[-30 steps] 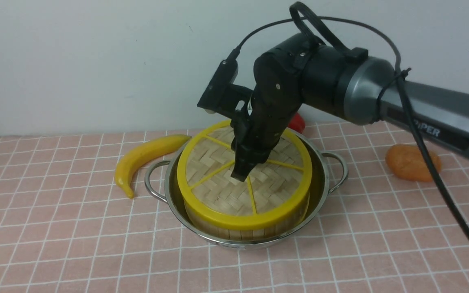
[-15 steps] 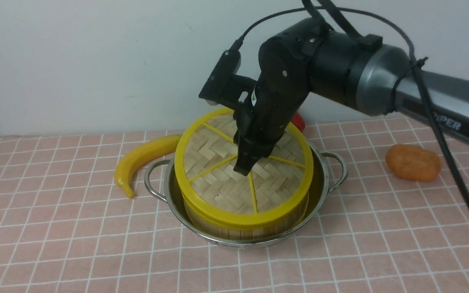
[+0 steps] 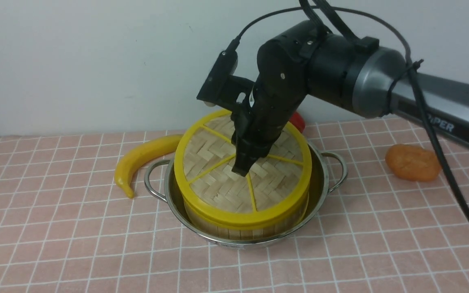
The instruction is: Place the steamer in the pot on the pink tablecloth, and put the lid on the steamer.
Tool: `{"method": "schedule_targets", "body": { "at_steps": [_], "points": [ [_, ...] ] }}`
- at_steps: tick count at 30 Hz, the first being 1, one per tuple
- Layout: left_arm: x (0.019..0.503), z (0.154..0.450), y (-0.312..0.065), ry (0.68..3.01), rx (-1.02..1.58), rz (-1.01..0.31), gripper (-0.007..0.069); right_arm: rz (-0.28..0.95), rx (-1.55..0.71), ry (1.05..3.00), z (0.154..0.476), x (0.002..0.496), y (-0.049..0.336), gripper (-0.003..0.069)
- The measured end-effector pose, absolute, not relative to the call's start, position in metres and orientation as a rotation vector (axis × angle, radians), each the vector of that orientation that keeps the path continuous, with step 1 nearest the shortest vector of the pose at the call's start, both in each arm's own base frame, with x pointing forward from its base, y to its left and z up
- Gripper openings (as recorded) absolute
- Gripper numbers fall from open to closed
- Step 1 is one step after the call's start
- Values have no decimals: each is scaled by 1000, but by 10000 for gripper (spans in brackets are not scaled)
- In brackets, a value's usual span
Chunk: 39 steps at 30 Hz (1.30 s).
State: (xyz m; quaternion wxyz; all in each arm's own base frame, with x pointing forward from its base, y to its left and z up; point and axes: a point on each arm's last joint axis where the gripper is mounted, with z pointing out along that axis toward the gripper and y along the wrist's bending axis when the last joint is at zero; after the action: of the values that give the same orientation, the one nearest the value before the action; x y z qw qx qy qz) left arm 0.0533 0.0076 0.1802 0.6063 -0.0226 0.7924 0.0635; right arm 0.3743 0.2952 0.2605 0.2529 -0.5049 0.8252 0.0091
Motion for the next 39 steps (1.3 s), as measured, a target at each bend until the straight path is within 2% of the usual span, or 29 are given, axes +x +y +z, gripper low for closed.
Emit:
{"method": "schedule_targets", "body": {
  "at_steps": [11, 19, 22, 23, 28, 31, 33, 34, 37, 39],
  "points": [
    [53, 180, 8, 1832, -52, 147, 243, 27, -1364, 2226, 257, 378, 297, 146],
    [53, 180, 8, 1832, -52, 147, 243, 37, -1333, 2233, 242, 389, 295, 157],
    [53, 180, 8, 1832, -52, 147, 243, 54, -1308, 2204, 242, 392, 297, 200],
    [53, 180, 8, 1832, -52, 147, 243, 73, -1294, 2198, 243, 393, 298, 255],
    [53, 180, 8, 1832, -52, 147, 243, 86, -1287, 2201, 243, 393, 299, 391],
    [53, 180, 8, 1832, -52, 147, 243, 104, -1267, 2208, 246, 392, 299, 409],
    [53, 180, 8, 1832, -52, 147, 243, 113, -1245, 2213, 250, 391, 298, 388],
    [53, 180, 8, 1832, -52, 147, 243, 129, -1203, 2219, 258, 389, 297, 330],
    [53, 180, 8, 1832, -52, 147, 243, 179, -1077, 2158, 303, 379, 290, 80],
    [53, 180, 8, 1832, -52, 147, 243, 198, -1031, 2108, 326, 373, 285, 17]
  ]
}}
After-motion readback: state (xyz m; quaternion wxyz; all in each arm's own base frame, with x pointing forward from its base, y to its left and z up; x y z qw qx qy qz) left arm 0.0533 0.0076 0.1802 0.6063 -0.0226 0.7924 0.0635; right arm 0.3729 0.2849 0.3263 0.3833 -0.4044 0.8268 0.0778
